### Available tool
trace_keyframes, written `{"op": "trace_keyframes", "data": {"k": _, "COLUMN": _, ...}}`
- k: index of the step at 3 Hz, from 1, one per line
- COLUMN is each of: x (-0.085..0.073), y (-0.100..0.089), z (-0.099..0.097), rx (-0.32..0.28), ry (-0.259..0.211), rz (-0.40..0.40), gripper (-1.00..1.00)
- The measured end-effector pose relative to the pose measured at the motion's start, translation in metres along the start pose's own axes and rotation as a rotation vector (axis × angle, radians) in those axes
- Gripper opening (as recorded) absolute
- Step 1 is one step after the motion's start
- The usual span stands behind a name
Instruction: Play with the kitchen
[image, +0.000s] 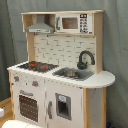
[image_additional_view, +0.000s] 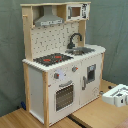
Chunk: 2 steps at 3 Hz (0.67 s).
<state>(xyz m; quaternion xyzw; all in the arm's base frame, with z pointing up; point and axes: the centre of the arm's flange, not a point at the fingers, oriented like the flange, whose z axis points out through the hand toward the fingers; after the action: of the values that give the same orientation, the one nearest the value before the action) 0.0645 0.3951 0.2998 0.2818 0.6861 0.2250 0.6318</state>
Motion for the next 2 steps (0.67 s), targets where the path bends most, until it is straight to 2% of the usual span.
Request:
{"op": "trace_keyframes", "data": {"k": 1, "x": 0.004, "y": 0.007, "z": 0.025, "rx": 0.046, "ry": -0.022, "rz": 0.044, "gripper": 1.0}}
{"op": "trace_keyframes", "data": {"k": 2, "x": 0.017, "y": 0.018, "z": 0.041, "rx": 0.062, "ry": -0.03, "rz": 0.052, "gripper": 1.0}}
